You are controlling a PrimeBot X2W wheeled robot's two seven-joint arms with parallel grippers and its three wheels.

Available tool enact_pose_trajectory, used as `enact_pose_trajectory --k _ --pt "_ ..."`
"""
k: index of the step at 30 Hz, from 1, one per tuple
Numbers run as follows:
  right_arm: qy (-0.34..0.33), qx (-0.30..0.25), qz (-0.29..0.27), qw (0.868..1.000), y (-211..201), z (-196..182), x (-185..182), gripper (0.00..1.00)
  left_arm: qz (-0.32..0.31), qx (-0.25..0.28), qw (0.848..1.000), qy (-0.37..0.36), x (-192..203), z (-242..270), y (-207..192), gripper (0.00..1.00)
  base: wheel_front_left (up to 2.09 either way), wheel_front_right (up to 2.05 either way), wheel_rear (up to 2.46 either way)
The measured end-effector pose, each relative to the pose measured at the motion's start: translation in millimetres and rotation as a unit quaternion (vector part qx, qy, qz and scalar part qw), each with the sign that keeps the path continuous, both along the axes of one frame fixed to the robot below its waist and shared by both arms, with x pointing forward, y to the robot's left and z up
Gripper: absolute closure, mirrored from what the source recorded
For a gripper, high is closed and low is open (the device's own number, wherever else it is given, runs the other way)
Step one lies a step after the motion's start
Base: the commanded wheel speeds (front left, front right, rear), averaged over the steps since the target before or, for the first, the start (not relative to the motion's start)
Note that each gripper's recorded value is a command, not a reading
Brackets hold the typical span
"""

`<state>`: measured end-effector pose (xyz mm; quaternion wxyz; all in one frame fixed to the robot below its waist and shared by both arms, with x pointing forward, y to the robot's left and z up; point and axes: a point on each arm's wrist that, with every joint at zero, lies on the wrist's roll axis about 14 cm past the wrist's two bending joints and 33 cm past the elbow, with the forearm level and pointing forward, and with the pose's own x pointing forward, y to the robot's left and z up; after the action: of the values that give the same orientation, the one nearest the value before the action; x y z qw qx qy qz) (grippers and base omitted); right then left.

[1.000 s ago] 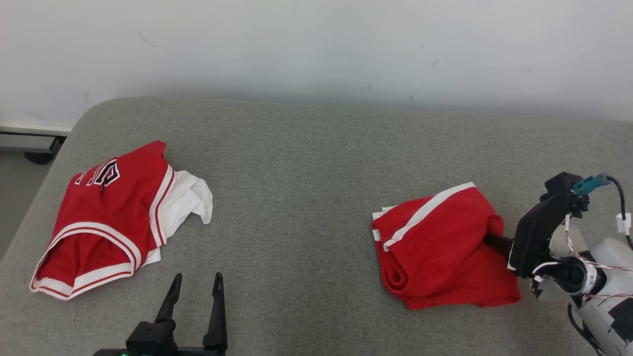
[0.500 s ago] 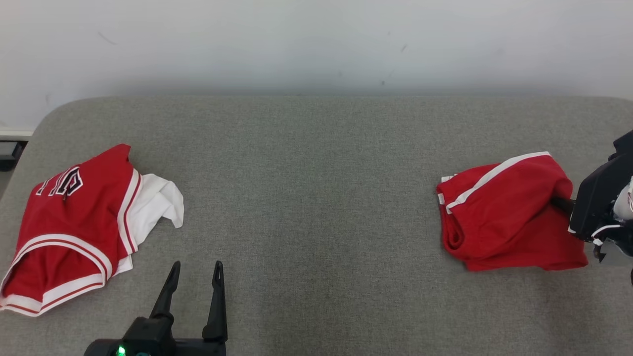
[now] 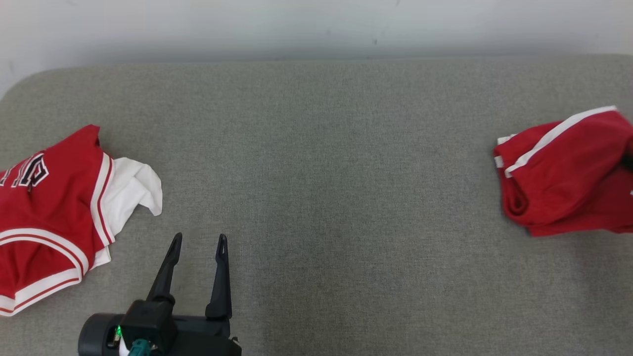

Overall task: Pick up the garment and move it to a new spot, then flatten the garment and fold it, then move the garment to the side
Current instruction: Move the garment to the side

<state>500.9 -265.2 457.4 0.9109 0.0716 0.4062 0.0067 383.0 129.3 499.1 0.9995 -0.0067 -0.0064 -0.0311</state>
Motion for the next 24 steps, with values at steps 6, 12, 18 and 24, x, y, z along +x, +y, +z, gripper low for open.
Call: enact_pose_trajectory --k 6,12,18,24 --pt "0.011 -0.048 -0.023 0.999 -36 -4 6 1.0 -0.017 0.005 1.0 0.006 10 -4 -11 0.0 0.0 0.0 0.0" --pt "0.014 -0.077 -0.025 0.997 -47 -6 15 1.0 -0.017 0.007 1.0 0.002 18 -2 -10 0.0 0.0 0.0 0.0" --pt "0.018 -0.113 -0.011 0.993 -51 -8 21 1.0 -0.015 0.009 1.0 0.011 21 -7 -9 0.0 0.0 0.0 0.0" --pt "0.03 -0.147 -0.003 0.989 -61 -13 18 1.0 -0.015 0.009 1.0 0.015 21 -9 -9 0.0 0.0 0.0 0.0"
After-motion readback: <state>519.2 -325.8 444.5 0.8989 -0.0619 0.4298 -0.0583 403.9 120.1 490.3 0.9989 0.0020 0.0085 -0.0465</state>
